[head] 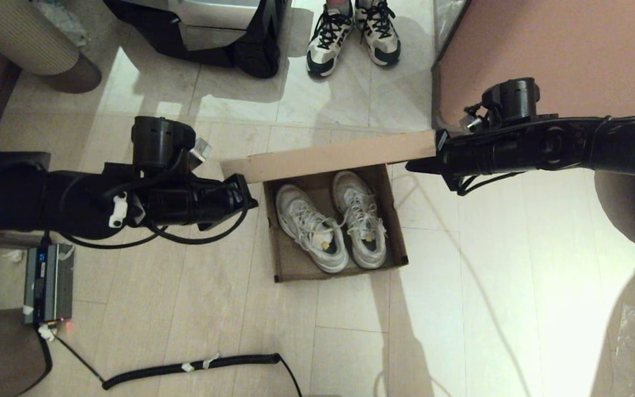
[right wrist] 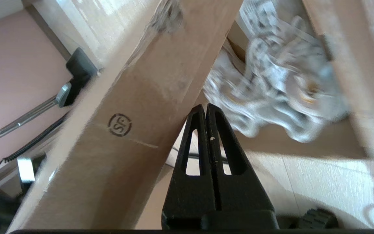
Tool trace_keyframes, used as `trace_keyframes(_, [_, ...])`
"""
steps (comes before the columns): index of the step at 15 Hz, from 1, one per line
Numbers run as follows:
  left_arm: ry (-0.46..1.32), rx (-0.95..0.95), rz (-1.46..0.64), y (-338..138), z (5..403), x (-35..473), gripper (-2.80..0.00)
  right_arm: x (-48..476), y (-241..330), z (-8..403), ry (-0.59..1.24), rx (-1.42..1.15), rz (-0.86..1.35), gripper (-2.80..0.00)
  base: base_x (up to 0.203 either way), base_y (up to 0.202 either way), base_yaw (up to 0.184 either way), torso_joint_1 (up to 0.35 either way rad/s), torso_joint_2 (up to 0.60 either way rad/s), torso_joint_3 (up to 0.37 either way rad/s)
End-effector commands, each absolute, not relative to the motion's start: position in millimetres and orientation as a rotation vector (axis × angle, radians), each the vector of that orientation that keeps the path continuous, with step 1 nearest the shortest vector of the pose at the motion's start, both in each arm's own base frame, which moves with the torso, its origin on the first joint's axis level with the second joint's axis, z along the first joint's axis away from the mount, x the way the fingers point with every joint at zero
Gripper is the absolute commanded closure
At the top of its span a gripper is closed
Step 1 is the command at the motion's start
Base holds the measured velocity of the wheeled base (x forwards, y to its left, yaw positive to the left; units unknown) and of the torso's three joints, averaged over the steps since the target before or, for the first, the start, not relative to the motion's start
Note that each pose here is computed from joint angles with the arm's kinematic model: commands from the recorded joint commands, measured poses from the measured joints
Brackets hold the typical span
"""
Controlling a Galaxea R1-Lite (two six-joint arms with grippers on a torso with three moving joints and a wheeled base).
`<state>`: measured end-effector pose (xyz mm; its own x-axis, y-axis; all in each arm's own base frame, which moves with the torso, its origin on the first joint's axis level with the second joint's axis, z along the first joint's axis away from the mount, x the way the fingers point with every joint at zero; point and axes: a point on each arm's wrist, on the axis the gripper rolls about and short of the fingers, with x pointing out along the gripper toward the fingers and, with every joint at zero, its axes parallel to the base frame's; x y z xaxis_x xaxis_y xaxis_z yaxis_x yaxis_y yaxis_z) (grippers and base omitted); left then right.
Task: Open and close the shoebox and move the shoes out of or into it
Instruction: Open the shoe box
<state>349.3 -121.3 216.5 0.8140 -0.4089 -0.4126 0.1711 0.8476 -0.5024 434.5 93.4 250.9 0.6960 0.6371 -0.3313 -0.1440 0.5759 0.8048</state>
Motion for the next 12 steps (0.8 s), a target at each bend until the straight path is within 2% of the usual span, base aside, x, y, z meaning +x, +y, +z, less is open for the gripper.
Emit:
trace_keyframes(1, [0.522,-0.476,-0.304,-120,214,370,0.00,431,92,255,0.663,0.846,0.498,0.00,0.000,0.000,0.000,0.000,0.00,0.000])
trace_keyframes(12, [0.430,-0.488,-0.322,-128,243,420,0.00,426,80,262,0.659,0.851,0.471,0.00,0.000,0.000,0.000,0.000,0.00,0.000])
